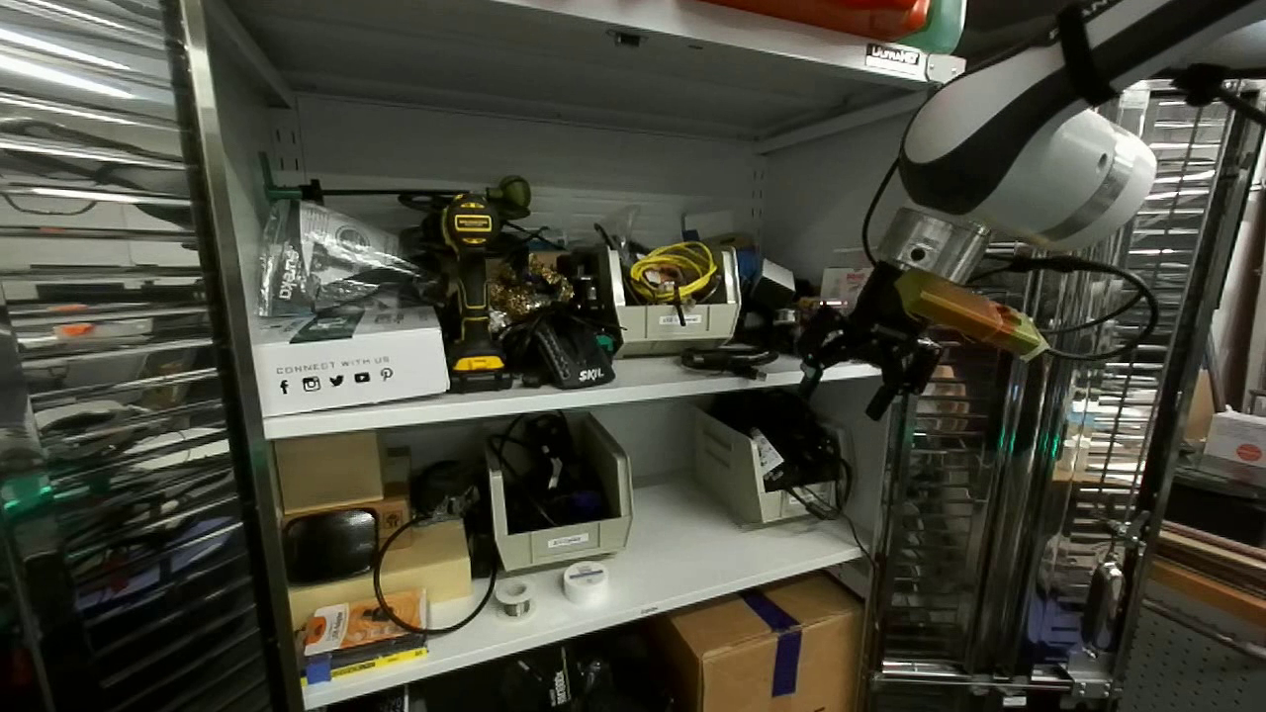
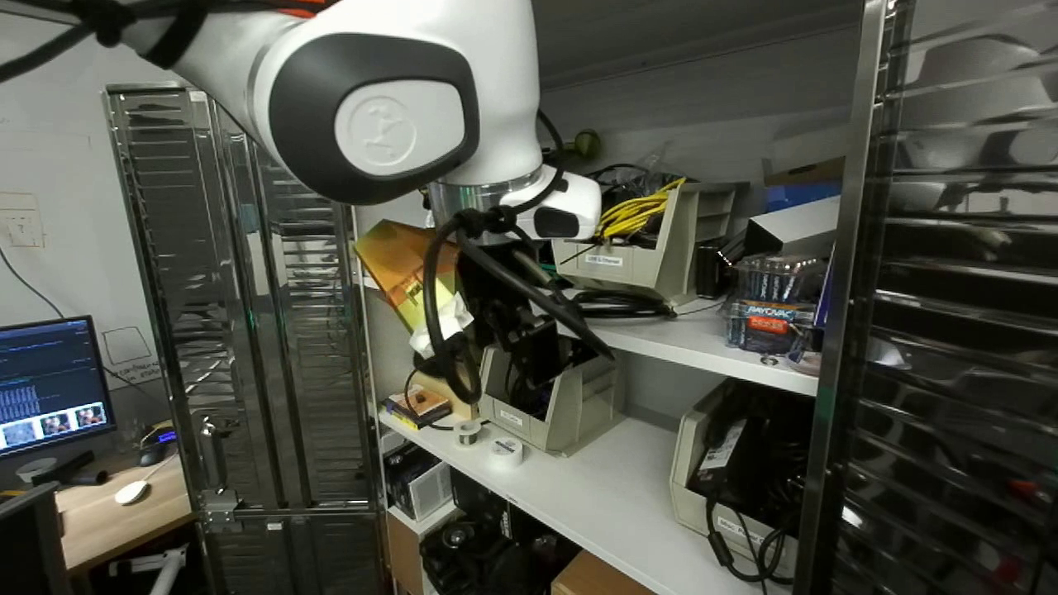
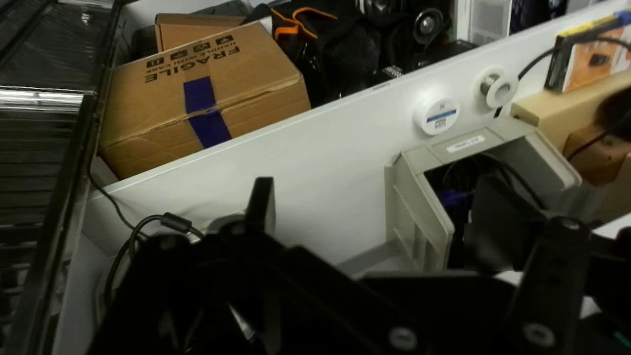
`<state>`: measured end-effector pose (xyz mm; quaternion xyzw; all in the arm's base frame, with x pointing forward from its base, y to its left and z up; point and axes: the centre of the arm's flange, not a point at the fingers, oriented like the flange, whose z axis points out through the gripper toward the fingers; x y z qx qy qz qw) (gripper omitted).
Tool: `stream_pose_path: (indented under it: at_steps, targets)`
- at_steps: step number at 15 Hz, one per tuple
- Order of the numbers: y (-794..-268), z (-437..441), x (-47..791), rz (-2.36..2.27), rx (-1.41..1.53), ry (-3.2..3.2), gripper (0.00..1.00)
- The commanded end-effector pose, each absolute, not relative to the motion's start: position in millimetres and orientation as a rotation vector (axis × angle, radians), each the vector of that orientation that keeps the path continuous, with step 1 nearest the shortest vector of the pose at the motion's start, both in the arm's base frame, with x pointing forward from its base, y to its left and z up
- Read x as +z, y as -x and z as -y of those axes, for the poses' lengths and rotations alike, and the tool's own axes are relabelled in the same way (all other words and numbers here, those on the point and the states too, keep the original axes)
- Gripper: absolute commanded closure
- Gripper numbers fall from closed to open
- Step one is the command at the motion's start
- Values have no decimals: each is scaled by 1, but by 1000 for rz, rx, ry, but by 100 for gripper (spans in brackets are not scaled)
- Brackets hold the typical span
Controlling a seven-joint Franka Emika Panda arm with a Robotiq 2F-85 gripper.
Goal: Put the black cable in the compartment.
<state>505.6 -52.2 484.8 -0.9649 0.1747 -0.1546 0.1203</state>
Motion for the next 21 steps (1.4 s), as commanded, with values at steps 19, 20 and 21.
stream_pose_path:
  at_steps: [19, 20, 21]
  targets:
    - [-676, 96, 529, -1032, -598, 2648, 0]
    - [-681, 96, 530, -1031, -594, 2655, 0]
    - [-685, 95, 531, -1026, -588, 2663, 0]
